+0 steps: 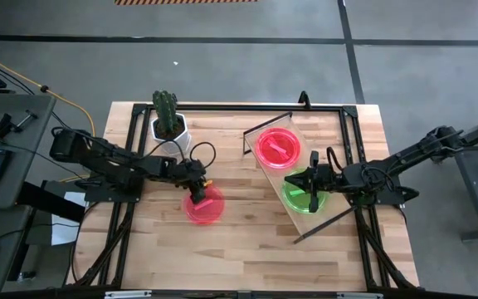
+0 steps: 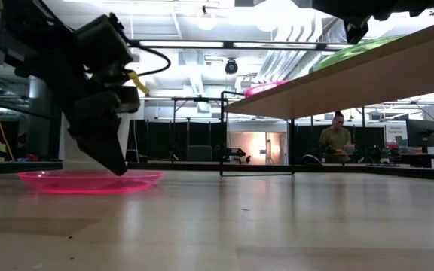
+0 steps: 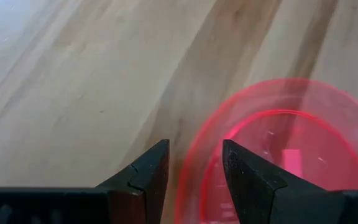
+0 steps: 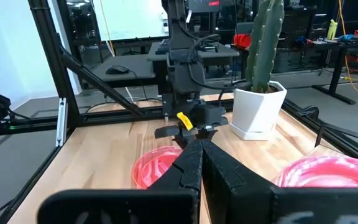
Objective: Place and stack plates onto a shelf
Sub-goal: Stack the pink plate on top of the other pink plate on the shelf
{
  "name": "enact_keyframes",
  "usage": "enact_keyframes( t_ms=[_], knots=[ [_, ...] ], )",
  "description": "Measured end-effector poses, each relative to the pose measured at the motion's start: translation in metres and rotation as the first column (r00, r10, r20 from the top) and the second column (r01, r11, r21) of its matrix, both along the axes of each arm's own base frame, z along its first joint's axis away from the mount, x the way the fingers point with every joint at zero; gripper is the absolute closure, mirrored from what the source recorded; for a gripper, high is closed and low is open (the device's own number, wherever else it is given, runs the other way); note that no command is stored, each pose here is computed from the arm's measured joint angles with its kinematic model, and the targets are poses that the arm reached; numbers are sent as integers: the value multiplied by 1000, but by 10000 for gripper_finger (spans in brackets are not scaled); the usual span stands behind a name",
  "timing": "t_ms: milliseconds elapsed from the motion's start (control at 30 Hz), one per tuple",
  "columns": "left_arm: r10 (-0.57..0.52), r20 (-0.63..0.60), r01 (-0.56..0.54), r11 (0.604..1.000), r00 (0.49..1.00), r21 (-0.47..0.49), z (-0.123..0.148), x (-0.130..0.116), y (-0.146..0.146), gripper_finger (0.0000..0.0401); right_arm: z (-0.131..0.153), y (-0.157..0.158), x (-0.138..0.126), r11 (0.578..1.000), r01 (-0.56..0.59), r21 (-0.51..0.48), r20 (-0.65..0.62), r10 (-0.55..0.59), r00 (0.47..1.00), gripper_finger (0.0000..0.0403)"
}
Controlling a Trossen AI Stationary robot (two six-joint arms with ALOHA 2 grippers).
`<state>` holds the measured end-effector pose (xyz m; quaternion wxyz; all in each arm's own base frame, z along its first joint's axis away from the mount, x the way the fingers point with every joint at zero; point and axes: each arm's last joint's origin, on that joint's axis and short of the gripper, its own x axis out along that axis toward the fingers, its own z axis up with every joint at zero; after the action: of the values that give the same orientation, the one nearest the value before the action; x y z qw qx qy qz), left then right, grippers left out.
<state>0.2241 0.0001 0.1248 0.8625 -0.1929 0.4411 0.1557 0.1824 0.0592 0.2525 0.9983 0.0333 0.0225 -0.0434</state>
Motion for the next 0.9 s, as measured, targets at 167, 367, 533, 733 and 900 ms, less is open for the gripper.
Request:
enact_keyframes(
  t_ms=[167, 367, 533, 733, 900],
  knots=[
    [18, -12, -18, 1000, 1000, 3, -2, 0, 6, 261, 0, 0, 0, 1000, 0, 6, 1, 0, 1000, 403],
    [-37, -11, 36, 997, 999, -64, -2, 0, 3, 261, 0, 0, 0, 1000, 0, 8, 1, 0, 1000, 403],
    [-58, -12, 57, 994, 998, -94, -2, 0, 2, 263, 0, 0, 0, 1000, 0, 8, 1, 0, 1000, 403],
    [-75, -34, 72, 994, 997, -84, -4, -2, 2, 317, 0, 0, 0, 1000, -2, 8, 0, 2, 1000, 403],
    [-115, -34, 113, 992, 993, -62, -3, -2, 2, 393, 0, 0, 0, 1000, -3, 8, 1, 3, 1000, 403]
  ],
)
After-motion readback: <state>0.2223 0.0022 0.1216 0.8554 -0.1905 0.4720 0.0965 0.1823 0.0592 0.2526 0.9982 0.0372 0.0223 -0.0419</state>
